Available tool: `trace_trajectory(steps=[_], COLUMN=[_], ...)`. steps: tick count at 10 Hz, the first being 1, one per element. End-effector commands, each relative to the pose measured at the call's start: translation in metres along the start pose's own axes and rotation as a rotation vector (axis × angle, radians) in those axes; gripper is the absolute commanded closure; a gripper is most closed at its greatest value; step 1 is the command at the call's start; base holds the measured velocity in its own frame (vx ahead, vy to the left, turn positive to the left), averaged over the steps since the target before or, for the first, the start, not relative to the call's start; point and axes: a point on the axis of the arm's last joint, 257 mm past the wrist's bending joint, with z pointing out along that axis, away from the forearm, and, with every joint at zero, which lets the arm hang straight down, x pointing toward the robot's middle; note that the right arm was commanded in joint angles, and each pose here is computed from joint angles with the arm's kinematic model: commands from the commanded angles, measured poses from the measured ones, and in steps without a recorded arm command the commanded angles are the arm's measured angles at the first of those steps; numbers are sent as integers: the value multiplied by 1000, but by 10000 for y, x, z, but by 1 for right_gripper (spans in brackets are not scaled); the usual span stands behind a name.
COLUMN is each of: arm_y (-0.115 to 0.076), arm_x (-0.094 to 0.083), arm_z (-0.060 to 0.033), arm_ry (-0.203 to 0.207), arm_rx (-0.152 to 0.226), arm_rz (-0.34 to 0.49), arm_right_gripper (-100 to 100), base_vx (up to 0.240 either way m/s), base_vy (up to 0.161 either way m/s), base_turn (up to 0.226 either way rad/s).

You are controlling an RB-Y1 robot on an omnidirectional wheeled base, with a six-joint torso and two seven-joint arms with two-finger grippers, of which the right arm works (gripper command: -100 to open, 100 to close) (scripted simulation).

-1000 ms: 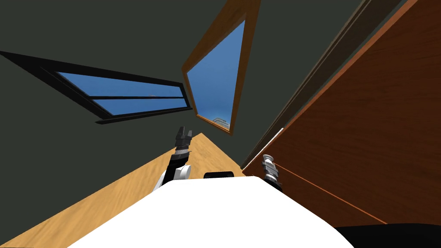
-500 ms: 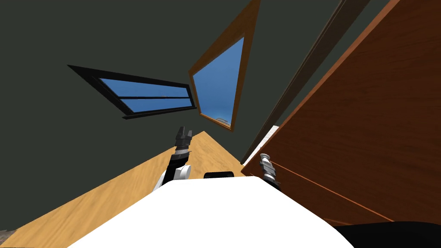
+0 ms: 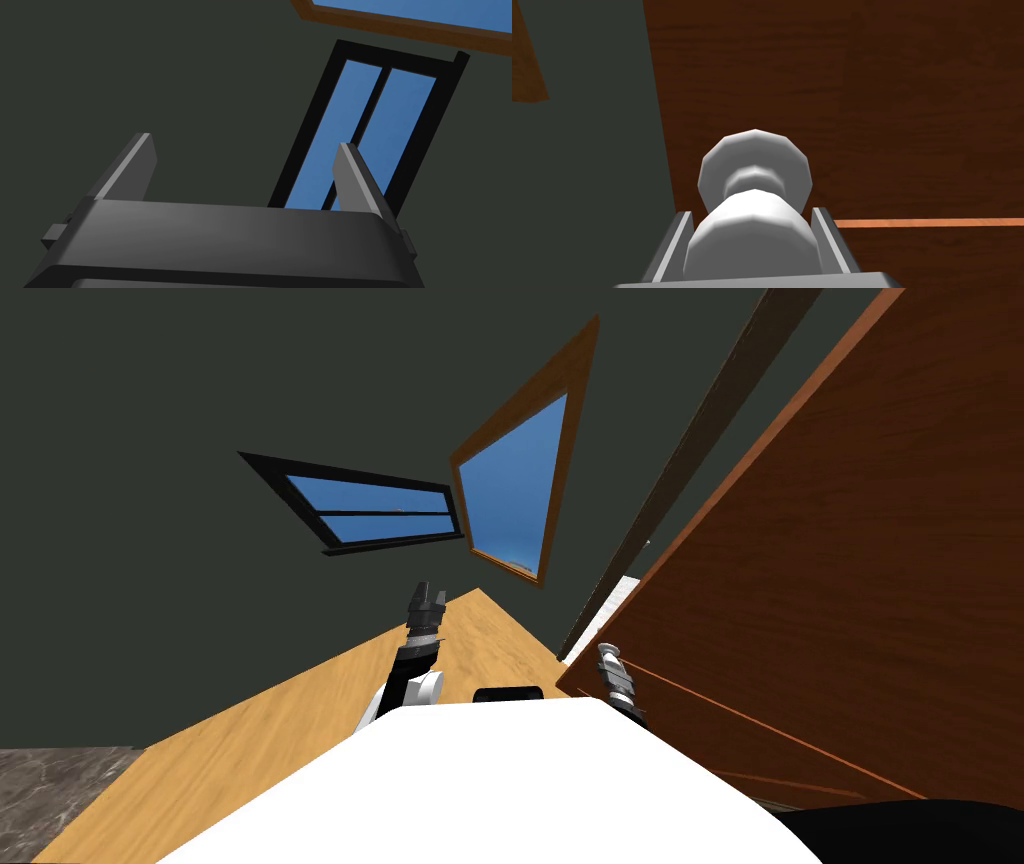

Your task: Pull the door open

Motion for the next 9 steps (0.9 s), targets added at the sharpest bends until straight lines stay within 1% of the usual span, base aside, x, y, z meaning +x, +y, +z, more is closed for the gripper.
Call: trace_trajectory(steps=[1, 3, 5, 6, 7, 9], arm_y=[-75, -183, -262, -237, -308, -379], arm_x=[-9, -1, 2, -6, -21, -13], arm_z=[-48, -89, -123, -110, -169, -220], arm_ry=[-2, 0, 0, -2, -6, -3], arm_rx=[35, 77, 108, 100, 130, 163], arm_rz=[-2, -1, 0, -1, -2, -3], arm_right_gripper=[100, 100, 100, 100, 100, 100], base_vx=[-250, -237, -226, -100, -152, -211], base_vy=[22, 4, 37, 22, -5, -25], base_turn=[56, 71, 47, 10, 44, 69])
